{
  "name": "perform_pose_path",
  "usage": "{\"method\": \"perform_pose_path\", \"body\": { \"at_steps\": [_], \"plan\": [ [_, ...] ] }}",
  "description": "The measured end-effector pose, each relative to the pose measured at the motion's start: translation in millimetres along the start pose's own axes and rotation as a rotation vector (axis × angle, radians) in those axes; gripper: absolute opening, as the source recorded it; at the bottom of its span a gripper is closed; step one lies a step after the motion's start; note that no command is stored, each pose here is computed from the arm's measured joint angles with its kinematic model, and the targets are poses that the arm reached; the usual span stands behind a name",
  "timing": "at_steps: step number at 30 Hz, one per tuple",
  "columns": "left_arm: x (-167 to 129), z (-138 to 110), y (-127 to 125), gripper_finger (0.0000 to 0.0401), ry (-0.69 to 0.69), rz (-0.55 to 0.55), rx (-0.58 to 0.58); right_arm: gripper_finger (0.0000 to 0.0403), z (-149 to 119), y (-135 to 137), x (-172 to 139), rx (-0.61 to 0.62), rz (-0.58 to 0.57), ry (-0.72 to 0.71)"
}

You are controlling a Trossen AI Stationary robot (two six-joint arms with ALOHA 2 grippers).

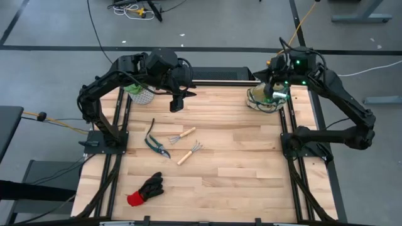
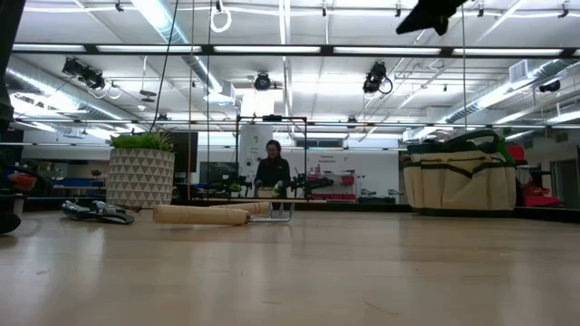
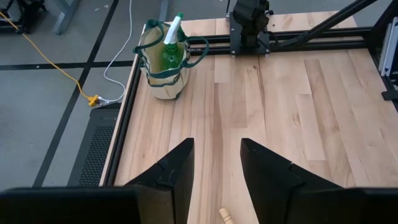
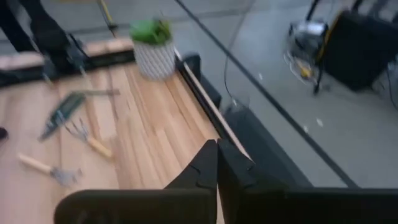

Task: Pick & Place Garden tools in Gardening bag
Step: Put the top brown hand rake into the brown gardening bag

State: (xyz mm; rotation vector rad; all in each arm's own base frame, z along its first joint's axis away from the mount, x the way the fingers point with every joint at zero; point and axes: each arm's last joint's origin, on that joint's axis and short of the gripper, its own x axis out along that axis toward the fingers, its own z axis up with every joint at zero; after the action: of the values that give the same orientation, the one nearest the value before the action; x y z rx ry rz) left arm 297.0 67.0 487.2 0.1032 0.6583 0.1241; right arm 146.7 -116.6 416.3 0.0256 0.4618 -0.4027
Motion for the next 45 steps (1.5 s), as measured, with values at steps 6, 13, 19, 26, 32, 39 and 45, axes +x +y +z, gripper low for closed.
{"method": "perform_pose_path", "body": {
  "at_steps": [6, 13, 19, 26, 32, 39, 45],
  "plan": [
    [0.0, 0.0, 0.1, 0.0140, 0.000, 0.001, 0.000, 0.0002, 5.6, 17.8, 9.4, -0.028, 0.027, -0.102],
    [0.1, 0.1, 0.1, 0.0140, -0.001, 0.001, 0.000, 0.0001, -1.8, 43.0, 27.2, -0.057, 0.054, -0.144],
    [0.0, 3.0, 0.7, 0.0140, -0.031, 0.007, 0.001, 0.0000, -11.2, 65.9, 42.2, -0.093, 0.140, -0.200],
    [0.0, 4.3, 0.8, 0.0140, -0.044, 0.009, 0.002, 0.0000, -23.6, 88.6, 50.8, -0.098, 0.217, -0.203],
    [0.0, 4.2, 1.1, 0.0140, -0.044, 0.013, 0.002, 0.0000, -41.7, 106.6, 55.0, -0.099, 0.185, -0.226],
    [0.0, 4.2, 1.1, 0.0140, -0.042, 0.019, 0.002, 0.0000, -74.9, 123.4, 61.8, -0.055, 0.253, -0.335],
    [0.0, 4.1, 1.2, 0.0140, -0.041, 0.020, 0.002, 0.0000, -105.2, 128.8, 63.2, -0.017, 0.295, -0.348]
  ]
}}
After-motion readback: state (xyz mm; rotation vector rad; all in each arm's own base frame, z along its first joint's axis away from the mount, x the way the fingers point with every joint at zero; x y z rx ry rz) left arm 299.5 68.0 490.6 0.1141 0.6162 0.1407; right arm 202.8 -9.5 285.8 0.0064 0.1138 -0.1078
